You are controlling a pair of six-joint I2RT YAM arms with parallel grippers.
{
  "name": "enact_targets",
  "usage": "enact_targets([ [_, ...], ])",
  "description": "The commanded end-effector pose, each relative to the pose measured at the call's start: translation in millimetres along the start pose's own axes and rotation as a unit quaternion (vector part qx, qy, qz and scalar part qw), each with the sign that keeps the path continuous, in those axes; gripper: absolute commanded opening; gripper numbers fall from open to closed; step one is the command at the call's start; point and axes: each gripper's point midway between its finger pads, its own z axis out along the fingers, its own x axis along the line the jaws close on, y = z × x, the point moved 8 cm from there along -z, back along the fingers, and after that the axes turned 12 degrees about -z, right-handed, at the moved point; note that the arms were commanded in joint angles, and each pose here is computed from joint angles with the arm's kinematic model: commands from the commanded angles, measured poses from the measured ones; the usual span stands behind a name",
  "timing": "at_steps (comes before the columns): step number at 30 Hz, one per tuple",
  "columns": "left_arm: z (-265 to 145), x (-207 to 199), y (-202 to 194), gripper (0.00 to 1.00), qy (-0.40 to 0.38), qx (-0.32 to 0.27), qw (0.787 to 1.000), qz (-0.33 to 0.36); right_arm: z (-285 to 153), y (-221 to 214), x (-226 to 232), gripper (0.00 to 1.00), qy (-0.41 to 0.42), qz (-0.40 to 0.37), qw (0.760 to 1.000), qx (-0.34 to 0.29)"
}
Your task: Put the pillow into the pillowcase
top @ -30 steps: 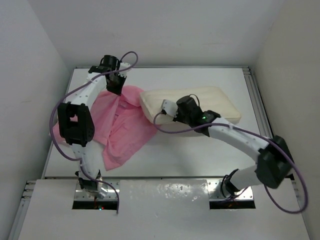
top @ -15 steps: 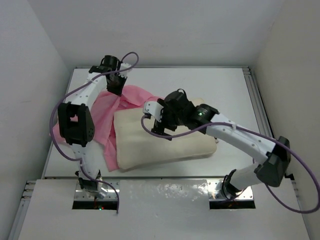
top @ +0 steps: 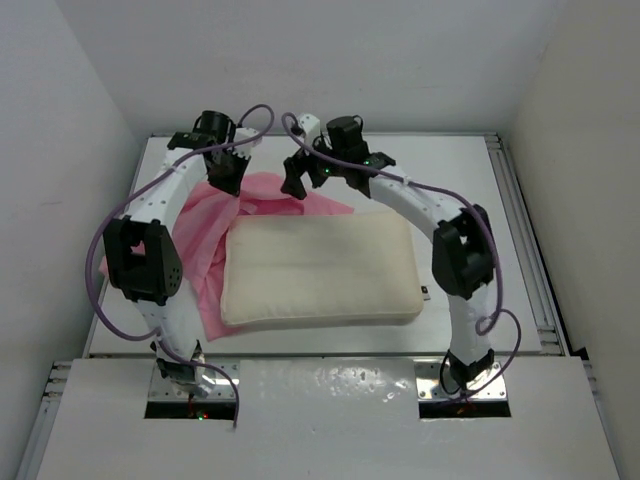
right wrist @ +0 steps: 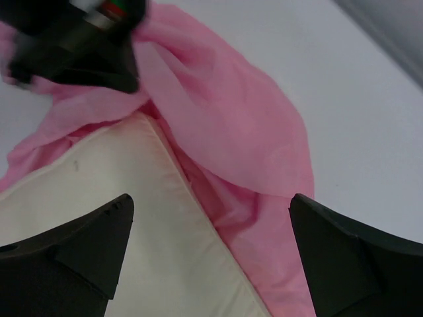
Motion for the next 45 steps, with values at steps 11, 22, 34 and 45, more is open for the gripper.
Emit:
enact_targets([
  [11, -17.0, -5.5, -9.0, 0.0, -0.033, -0.001, 0.999, 0.006, 76.3, -99.8, 54.9, 0.99, 0.184, 0.099, 0.976, 0.057],
  [22, -27.1, -5.1, -7.1, 0.0, -0.045, -0.005, 0.999, 0.012, 64.9, -102.6, 36.8, 0.0, 0.148, 0.263, 0.952, 0.055],
  [34, -29.9, -22.0, -9.8, 0.0, -0.087, -0.005, 0.995, 0.058, 13.7, -86.6, -41.9, 0.0, -0.143, 0.456, 0.86, -0.18],
  [45, -44.0, -30.7, 14.7, 0.0, -0.08, -0.041, 0.993, 0.082, -2.5, -61.7, -39.1, 0.0, -0.073, 0.436, 0.869, -0.22],
])
